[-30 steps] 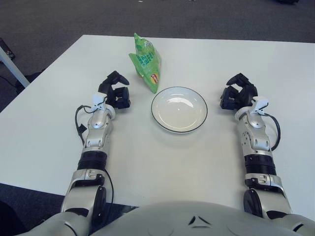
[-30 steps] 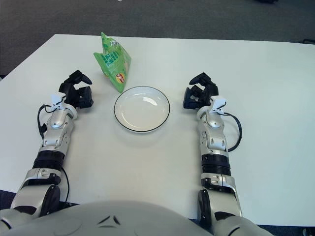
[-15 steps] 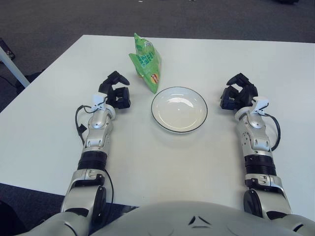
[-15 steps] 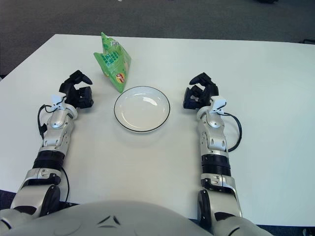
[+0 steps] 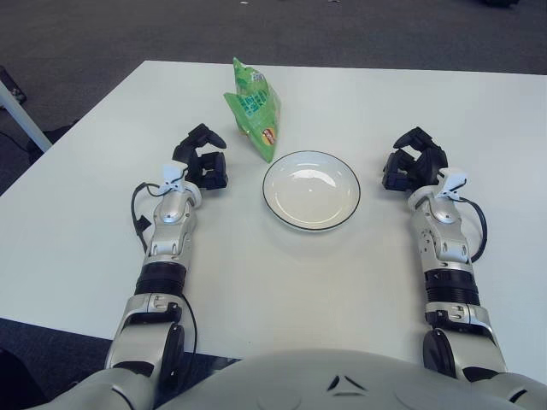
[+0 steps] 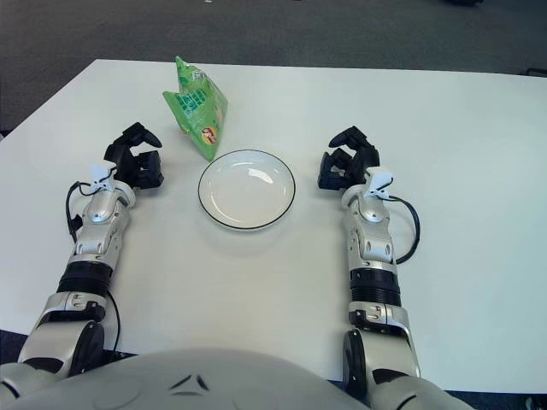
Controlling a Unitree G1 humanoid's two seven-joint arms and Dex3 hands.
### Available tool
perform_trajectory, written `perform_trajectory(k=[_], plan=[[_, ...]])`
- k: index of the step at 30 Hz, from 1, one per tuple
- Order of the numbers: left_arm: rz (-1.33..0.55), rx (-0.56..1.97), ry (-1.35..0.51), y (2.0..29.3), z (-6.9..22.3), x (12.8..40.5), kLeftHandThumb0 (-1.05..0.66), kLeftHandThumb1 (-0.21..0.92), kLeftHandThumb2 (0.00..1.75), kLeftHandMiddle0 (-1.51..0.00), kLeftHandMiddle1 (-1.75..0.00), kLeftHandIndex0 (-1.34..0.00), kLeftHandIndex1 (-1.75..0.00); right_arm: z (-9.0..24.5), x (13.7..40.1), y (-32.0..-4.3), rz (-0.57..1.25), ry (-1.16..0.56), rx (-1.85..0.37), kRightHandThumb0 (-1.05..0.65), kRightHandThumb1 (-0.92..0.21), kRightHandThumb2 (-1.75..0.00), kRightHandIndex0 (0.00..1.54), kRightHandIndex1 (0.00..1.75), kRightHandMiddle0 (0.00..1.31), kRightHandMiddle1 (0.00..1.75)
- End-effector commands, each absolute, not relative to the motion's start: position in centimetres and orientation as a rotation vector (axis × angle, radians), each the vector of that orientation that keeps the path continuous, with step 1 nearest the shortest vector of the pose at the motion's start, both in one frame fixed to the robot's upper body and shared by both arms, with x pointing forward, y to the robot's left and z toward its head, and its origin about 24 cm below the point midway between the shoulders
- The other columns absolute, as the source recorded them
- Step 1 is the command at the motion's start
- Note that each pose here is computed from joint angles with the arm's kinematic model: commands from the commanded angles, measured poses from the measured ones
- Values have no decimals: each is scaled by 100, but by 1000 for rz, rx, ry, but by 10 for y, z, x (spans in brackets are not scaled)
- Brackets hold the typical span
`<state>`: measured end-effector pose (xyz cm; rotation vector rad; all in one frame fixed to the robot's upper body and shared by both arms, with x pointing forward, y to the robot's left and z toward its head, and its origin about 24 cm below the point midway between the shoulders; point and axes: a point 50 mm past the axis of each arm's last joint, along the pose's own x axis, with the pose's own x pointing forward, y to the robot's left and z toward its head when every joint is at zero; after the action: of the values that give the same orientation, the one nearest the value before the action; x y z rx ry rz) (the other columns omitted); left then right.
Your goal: Put the snack into the plate.
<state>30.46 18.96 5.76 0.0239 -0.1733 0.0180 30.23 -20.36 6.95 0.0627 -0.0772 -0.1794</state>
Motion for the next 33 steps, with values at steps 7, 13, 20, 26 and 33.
perform_trajectory(k=[7,13,20,26,33], plan=[[58,-8,69,189,-6,270,-50,27,137,-129,-175,-65,-175,17,276,-201,-214,113,89,0,-4,-164,83,173,58,175],[59,-15,55,192,-5,273,-50,28,137,-131,-175,-65,-175,18,278,-198,-211,114,92,0,-4,-163,83,173,58,175],[50,26,16,196,-2,276,-49,28,136,-132,-175,-64,-175,18,280,-196,-211,112,97,0,-4,-163,83,173,58,175],[25,119,-62,208,11,283,-50,28,136,-133,-175,-64,-175,19,281,-192,-213,114,100,0,-4,-163,83,173,58,175],[-34,317,-288,212,63,284,-50,28,137,-134,-175,-65,-175,19,282,-190,-213,119,99,0,-4,-163,84,171,58,175]])
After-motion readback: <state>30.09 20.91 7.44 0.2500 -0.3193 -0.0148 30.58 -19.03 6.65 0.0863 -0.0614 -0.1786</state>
